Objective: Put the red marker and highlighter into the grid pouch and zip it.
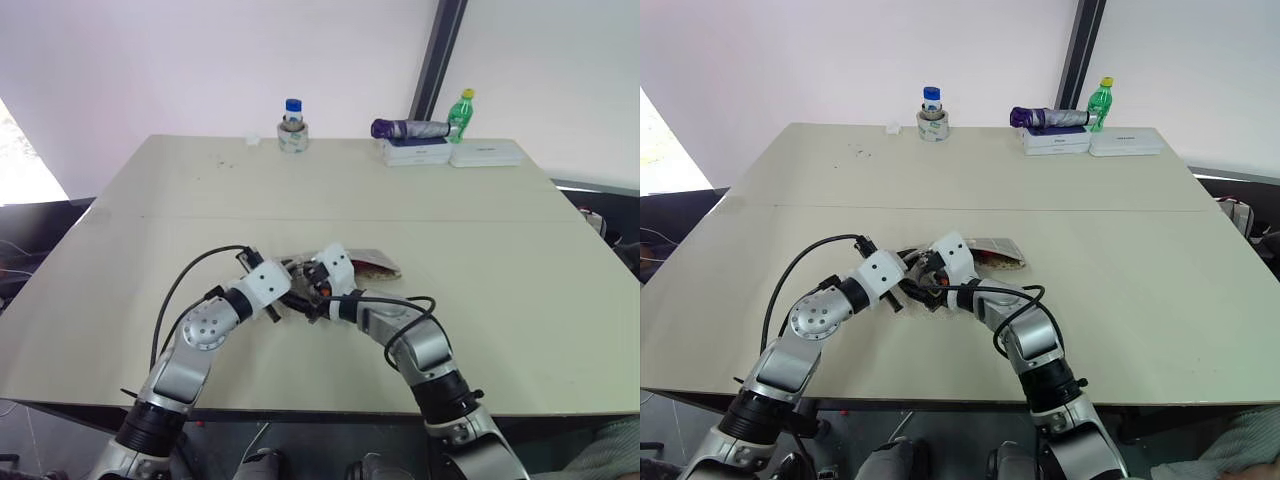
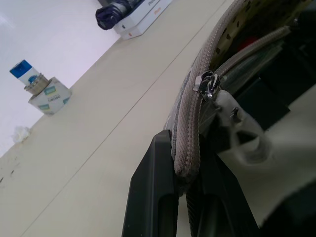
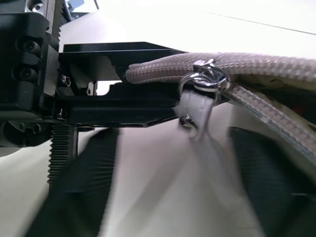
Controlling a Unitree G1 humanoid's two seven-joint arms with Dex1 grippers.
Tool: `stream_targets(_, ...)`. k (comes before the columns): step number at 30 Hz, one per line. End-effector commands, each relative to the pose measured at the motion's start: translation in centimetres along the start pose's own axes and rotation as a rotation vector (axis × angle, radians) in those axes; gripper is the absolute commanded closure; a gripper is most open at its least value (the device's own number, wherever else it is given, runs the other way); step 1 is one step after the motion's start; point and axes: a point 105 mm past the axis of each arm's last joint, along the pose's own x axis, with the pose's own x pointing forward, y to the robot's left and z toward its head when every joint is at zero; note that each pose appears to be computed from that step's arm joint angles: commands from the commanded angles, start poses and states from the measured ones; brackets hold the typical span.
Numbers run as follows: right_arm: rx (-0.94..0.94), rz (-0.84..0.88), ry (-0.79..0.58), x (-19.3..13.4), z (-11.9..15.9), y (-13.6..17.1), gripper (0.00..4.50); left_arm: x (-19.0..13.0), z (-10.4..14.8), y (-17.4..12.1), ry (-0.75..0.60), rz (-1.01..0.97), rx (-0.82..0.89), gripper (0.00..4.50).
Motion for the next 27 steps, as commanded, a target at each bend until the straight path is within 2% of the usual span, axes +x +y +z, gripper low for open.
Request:
stream_targets(1,-0.030,-0.010,-0.079,-0.2,2.2,-0.4,3.13,-0.2,1.1,1.1,-0.034,0.045,0.036,4.50)
stream_targets(3,-0.027,-0.013,-0.079,-0.5,2.2,-0.6,4.24,-0.3,0.9,1.2,-0.027,0.052,0.043,4.50)
stream_targets(4,-0.029,-0.015,-0.079,-0.7,2.2,-0.7,4.45,-0.4,0.8,1.3,-0.020,0.058,0.047,4.50)
stream_targets(13,-0.044,-0.067,-0.029,-5.4,1.3,-2.9,4.45,-1.7,-1.0,2.5,0.034,0.084,0.093,4.50)
stream_targets(22,-0.172,-0.210,0.141,-11.9,-0.5,-9.3,4.45,-3.8,-3.4,4.1,0.096,0.100,0.114,4.50)
stream_targets(25,-0.214,-0.257,0.187,-13.4,-1.0,-11.1,4.45,-4.1,-3.6,4.3,0.091,0.095,0.065,4.50)
stream_targets(27,-0.229,-0.244,0.210,-13.4,-1.3,-11.0,4.45,-4.1,-3.6,3.9,0.070,0.061,-0.056,4.50)
